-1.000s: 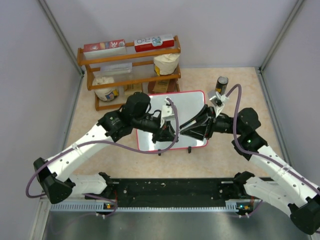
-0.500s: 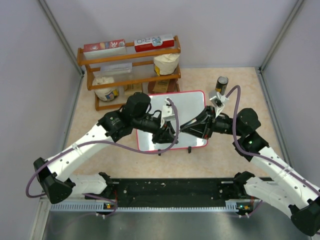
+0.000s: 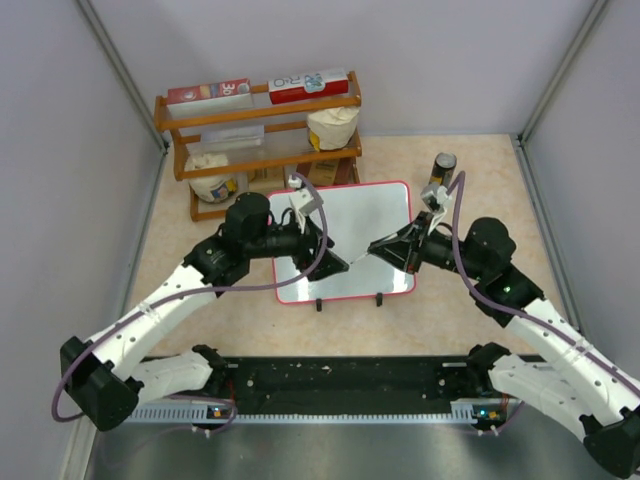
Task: Write a sentence on the whiteboard
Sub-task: Pick up the whiteboard marker at the center of the board, then adjust the whiteboard on the whiteboard stand.
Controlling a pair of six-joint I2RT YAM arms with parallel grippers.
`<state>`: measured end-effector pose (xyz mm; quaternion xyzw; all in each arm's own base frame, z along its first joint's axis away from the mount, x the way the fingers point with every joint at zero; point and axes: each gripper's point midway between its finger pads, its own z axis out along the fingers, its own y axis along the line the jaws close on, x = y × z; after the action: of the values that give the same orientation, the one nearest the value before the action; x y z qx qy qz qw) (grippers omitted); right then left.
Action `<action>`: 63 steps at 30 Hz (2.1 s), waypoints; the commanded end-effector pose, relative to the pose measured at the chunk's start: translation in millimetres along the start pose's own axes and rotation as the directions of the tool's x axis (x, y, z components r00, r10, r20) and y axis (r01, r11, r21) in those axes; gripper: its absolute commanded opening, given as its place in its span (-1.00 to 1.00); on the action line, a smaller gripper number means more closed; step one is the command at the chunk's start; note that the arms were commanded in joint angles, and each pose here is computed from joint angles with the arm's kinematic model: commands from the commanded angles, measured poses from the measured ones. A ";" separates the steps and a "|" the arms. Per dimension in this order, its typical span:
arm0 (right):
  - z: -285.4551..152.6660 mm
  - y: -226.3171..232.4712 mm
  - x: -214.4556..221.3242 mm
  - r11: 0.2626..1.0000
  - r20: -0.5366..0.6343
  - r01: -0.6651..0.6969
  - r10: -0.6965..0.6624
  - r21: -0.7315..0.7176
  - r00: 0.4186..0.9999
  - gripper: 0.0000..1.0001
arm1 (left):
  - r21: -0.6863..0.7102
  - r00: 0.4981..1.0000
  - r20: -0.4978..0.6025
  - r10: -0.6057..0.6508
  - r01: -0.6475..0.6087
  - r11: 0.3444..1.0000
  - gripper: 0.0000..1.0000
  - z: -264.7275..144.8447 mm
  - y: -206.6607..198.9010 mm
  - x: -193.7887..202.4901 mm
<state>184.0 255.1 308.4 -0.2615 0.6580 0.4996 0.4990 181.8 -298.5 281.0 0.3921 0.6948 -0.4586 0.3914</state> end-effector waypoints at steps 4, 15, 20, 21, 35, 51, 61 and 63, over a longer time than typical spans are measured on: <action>-11.1 -26.9 2.0 0.986 0.038 0.038 -0.044 0.165 0.998 -1.00 | -0.147 0.936 0.210 -0.282 0.315 0.938 0.66 -7.6 64.9 5.3; -9.8 -47.4 18.8 0.972 0.015 0.019 -0.023 0.235 1.000 -1.00 | -0.432 0.793 0.530 -0.301 0.558 0.708 0.65 -91.9 148.8 48.5; -9.3 -49.1 15.3 0.969 0.018 0.025 -0.031 0.246 0.999 -1.00 | -0.478 0.779 0.565 -0.273 0.578 0.661 0.65 -104.9 156.9 60.9; -9.6 -50.5 15.5 0.967 0.020 0.023 -0.029 0.252 0.999 -1.00 | -0.480 0.781 0.565 -0.267 0.574 0.663 0.65 -105.2 157.2 61.1; -11.5 -53.6 10.2 0.963 0.039 0.011 -0.022 0.268 0.999 -1.00 | -0.514 0.800 0.537 -0.266 0.561 0.649 0.66 -104.7 166.5 66.6; -13.2 -56.3 5.9 0.963 0.050 0.014 -0.029 0.270 0.998 -1.00 | -0.550 0.815 0.507 -0.280 0.557 0.623 0.66 -105.7 173.7 73.1; -14.0 -55.4 3.9 0.964 0.059 0.015 -0.032 0.266 0.998 -1.00 | -0.567 0.822 0.491 -0.286 0.552 0.611 0.67 -106.0 176.6 77.2; -13.4 -55.2 3.8 0.964 0.058 0.016 -0.033 0.264 0.998 -1.00 | -0.567 0.823 0.489 -0.289 0.551 0.612 0.67 -105.7 176.8 76.8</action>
<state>221.5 224.8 265.2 -0.1847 0.7212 0.4041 0.5315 282.0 -137.3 160.2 -0.0538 0.8201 -0.3104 0.4777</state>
